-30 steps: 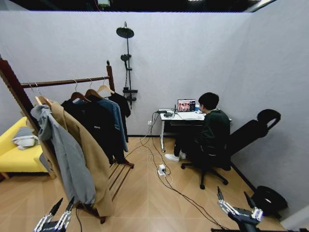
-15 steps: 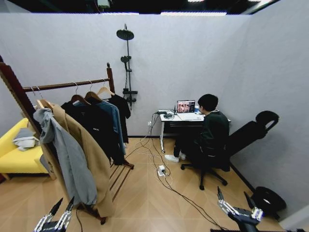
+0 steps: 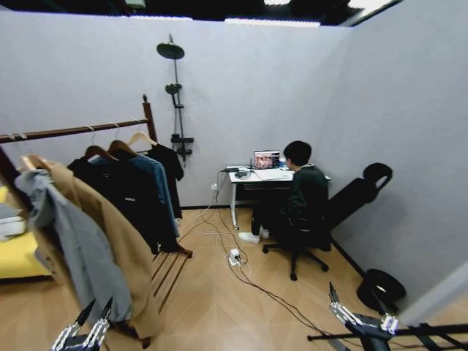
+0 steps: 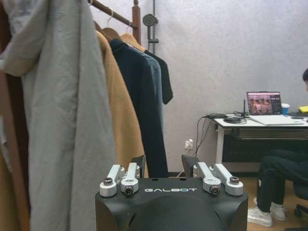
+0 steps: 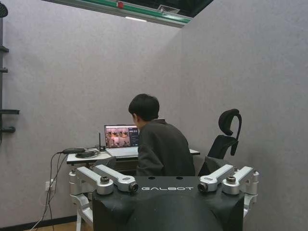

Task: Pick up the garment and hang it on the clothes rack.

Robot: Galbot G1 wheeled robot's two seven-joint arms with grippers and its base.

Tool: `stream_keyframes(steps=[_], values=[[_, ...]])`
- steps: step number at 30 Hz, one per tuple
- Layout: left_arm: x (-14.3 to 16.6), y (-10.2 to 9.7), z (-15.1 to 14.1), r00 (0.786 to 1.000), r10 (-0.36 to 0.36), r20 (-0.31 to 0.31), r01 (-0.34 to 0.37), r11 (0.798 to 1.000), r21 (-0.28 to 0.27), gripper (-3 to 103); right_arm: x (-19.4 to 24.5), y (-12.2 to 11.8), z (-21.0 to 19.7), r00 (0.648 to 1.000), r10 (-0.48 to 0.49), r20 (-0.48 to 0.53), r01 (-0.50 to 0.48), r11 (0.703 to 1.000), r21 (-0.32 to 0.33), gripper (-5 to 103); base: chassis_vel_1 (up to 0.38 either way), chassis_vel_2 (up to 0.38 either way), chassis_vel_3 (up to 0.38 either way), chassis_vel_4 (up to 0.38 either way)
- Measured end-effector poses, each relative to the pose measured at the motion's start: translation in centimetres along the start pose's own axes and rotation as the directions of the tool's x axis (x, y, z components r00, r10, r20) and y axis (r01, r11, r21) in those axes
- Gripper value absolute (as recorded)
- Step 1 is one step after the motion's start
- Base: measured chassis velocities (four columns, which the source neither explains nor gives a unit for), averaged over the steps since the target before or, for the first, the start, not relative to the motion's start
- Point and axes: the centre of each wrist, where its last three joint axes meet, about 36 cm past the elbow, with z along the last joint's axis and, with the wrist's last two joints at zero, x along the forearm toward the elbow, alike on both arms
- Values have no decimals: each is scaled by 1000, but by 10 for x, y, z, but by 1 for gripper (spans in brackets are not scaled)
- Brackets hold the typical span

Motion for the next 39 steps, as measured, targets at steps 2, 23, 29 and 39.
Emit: stream_keyframes(steps=[2, 23, 29, 39], values=[[0, 0, 0, 1000, 0, 0, 0, 1000, 0, 46, 0, 0, 0, 1000, 0, 0, 0, 1000, 0, 100, -16, -28, -32, -40], [0, 0, 0, 1000, 0, 0, 0, 1000, 0, 46, 0, 0, 0, 1000, 0, 0, 0, 1000, 0, 100, 0, 0, 0, 0], [0, 0, 0, 1000, 0, 0, 0, 1000, 0, 46, 0, 0, 0, 1000, 0, 0, 0, 1000, 0, 100, 12, -11, -8, 11], [0, 0, 0, 1000, 0, 0, 0, 1000, 0, 46, 0, 0, 0, 1000, 0, 0, 0, 1000, 0, 100, 160, -173, -152, 148]])
